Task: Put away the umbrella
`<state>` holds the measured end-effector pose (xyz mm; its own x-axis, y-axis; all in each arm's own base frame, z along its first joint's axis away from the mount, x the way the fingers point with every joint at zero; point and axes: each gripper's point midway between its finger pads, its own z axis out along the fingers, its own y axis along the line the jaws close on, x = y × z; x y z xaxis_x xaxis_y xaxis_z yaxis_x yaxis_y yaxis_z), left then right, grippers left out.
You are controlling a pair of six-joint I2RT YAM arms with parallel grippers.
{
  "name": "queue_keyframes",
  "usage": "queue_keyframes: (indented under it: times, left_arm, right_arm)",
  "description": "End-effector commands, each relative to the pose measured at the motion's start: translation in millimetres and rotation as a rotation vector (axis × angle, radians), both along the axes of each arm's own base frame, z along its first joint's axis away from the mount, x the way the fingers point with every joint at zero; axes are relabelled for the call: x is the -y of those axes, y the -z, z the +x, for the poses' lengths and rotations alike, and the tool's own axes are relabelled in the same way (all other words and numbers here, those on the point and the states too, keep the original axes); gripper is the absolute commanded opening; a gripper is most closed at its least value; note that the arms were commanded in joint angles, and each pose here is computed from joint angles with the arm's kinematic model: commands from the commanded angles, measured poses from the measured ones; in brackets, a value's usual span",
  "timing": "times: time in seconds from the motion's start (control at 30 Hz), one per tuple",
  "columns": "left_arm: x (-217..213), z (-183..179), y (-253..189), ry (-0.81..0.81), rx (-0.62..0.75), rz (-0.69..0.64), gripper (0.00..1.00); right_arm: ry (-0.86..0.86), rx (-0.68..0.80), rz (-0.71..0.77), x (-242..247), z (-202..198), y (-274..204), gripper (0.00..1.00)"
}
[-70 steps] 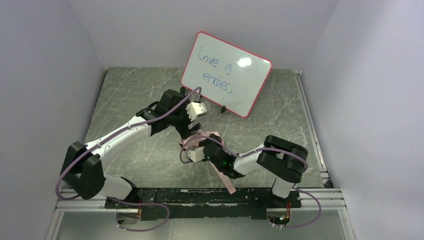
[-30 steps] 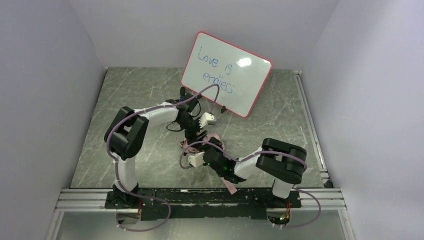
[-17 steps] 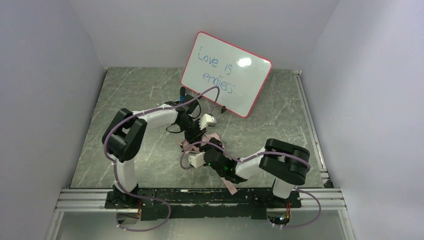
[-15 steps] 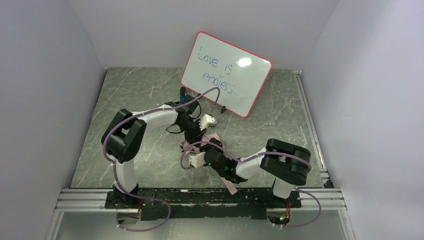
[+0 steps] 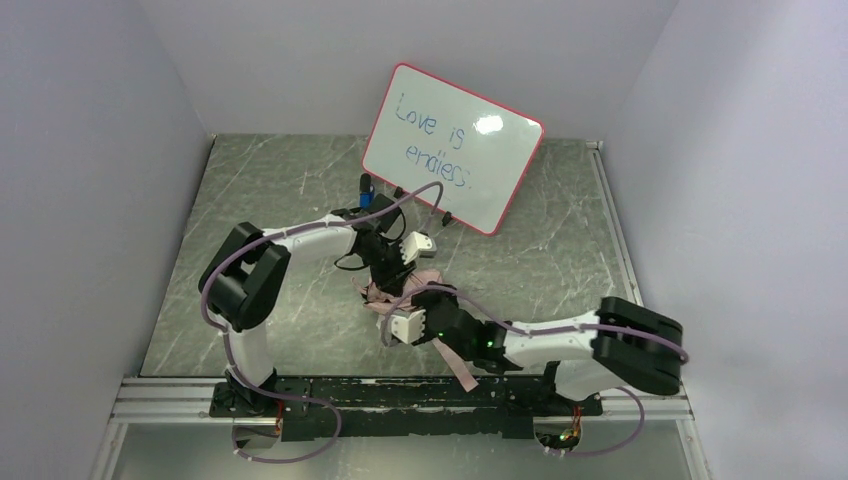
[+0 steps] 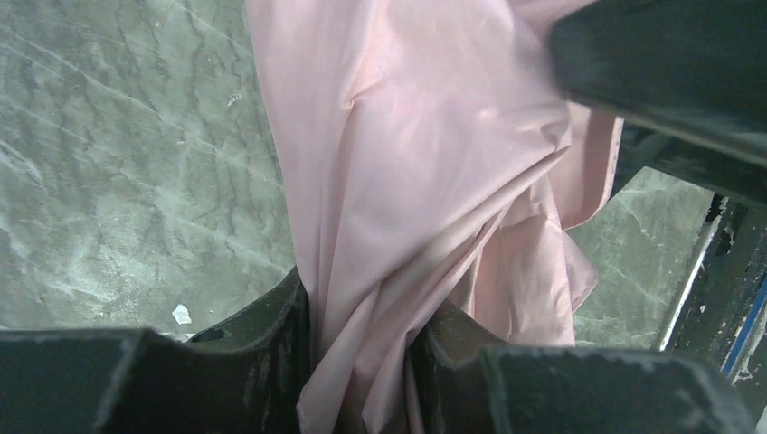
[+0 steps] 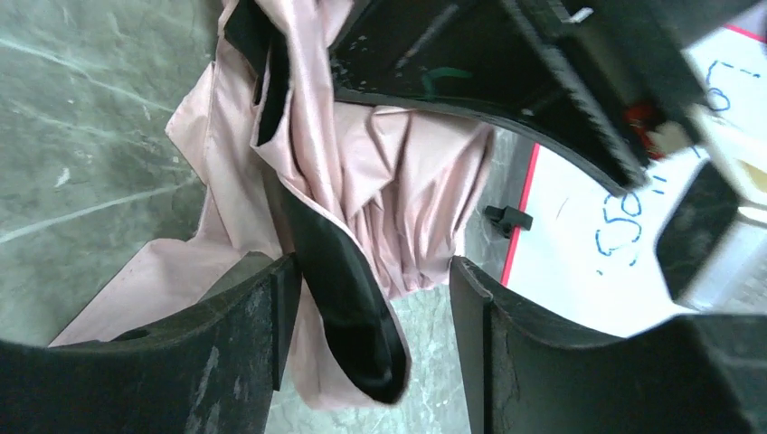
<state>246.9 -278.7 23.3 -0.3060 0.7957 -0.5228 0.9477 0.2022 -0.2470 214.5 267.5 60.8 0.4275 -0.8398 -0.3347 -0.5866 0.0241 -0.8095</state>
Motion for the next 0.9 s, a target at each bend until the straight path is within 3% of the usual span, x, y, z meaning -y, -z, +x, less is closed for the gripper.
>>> queue_keyframes:
  times: [0.0, 0.13, 0.3, 0.47, 0.67, 0.87]
  left_arm:
    - [-30, 12, 34, -0.051, 0.08, 0.174, 0.05]
    - [-30, 17, 33, -0.058, 0.126, 0.194, 0.05]
    - [-27, 27, 29, -0.085, 0.208, 0.2, 0.05]
    - [-22, 28, 21, -0.087, 0.293, 0.193, 0.05]
    - [-21, 21, 18, -0.107, 0.394, 0.216, 0.05]
    - [-26, 15, 26, -0.129, 0.46, 0.269, 0.05]
  right_arm:
    - [-0.015, -0.07, 0.121, 1, -17, -16, 0.65]
    - [0.033, -0.12, 0.314, 4, -25, -47, 0.65]
    - [0.111, -0.222, 0.755, 10, -34, -103, 0.64]
    - [0.329, -0.273, 1.07, 43, -25, -137, 0.62]
    - [0.599, -0.292, 1.259, 80, -8, -150, 0.61]
    - [0.81, -0.337, 1.314, 118, 29, -135, 0.61]
